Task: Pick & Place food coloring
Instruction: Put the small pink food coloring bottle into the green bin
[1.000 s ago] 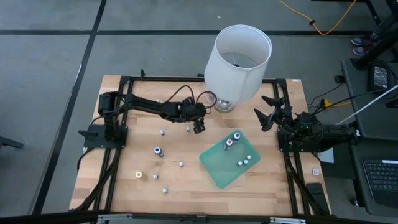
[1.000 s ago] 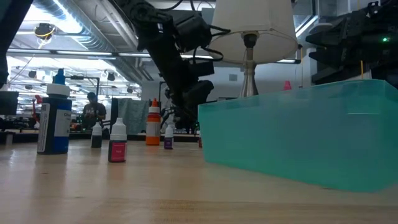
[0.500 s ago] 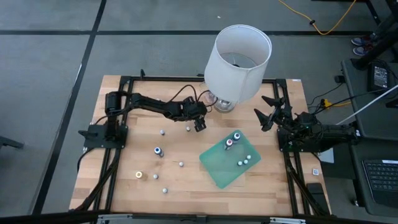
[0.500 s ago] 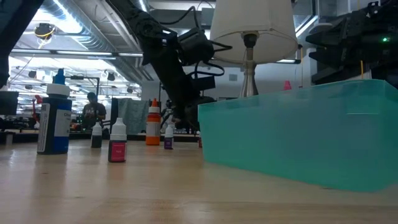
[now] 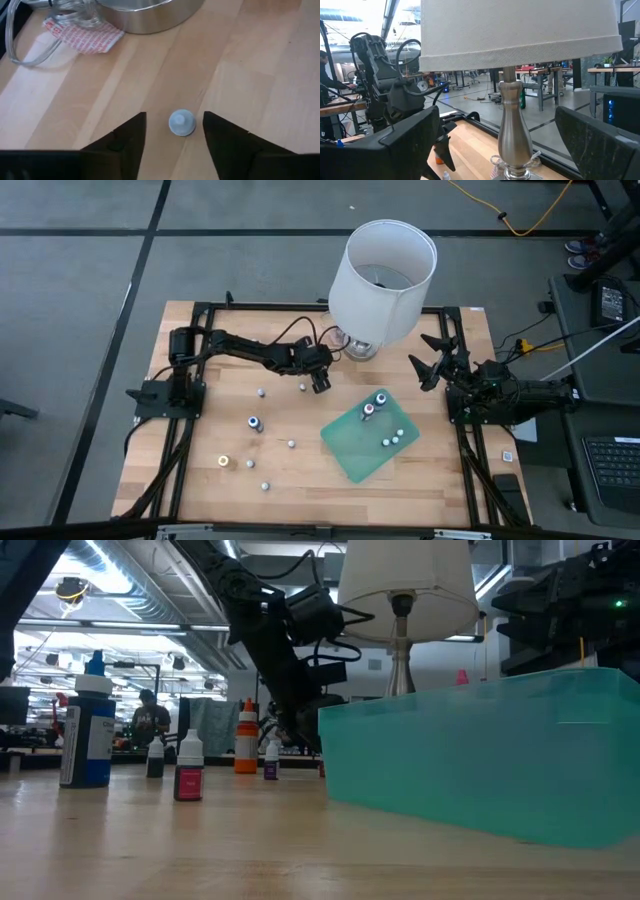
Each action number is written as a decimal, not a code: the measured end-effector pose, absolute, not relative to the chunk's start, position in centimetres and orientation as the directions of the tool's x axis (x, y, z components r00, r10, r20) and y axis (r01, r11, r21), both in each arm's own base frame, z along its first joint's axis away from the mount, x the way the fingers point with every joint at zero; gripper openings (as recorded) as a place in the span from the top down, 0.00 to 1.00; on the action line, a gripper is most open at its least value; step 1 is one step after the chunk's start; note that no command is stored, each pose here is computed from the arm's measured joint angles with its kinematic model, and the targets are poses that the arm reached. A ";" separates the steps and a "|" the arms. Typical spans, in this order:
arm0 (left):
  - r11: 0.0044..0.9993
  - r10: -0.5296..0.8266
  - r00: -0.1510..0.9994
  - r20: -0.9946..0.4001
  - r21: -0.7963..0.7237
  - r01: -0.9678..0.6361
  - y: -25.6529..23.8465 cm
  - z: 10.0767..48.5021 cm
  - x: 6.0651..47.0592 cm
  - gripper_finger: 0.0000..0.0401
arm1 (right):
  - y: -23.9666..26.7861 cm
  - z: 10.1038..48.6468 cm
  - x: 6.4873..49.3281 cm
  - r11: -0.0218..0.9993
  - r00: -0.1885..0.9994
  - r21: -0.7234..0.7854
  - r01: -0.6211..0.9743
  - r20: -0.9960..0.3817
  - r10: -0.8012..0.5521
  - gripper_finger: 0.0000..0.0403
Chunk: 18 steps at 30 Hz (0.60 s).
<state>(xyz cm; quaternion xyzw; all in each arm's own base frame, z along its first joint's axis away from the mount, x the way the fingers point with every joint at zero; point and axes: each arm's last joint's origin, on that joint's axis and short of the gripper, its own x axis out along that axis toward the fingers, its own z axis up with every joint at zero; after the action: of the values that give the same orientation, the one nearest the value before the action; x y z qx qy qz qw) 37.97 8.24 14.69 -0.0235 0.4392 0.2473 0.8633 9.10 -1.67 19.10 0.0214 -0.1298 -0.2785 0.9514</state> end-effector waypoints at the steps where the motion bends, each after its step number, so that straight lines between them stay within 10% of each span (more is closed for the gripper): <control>1: 0.876 0.407 0.491 -0.770 0.177 -0.448 8.2 14.7 38.0 0.56 | -1.7 19.1 9.1 0.844 0.811 0.113 0.525 0.235 -0.536 0.02; 18: 0.896 0.364 0.513 -0.778 0.143 -0.420 7.8 14.8 38.1 0.86 | -1.7 19.1 9.1 0.844 0.811 0.113 0.524 0.235 -0.535 0.02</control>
<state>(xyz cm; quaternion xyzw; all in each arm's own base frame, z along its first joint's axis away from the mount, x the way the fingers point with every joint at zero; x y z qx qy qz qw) 38.06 7.83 14.83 -0.0319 0.4392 0.2255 0.8691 9.09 -1.67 19.11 0.0214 -0.1300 -0.2785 0.9514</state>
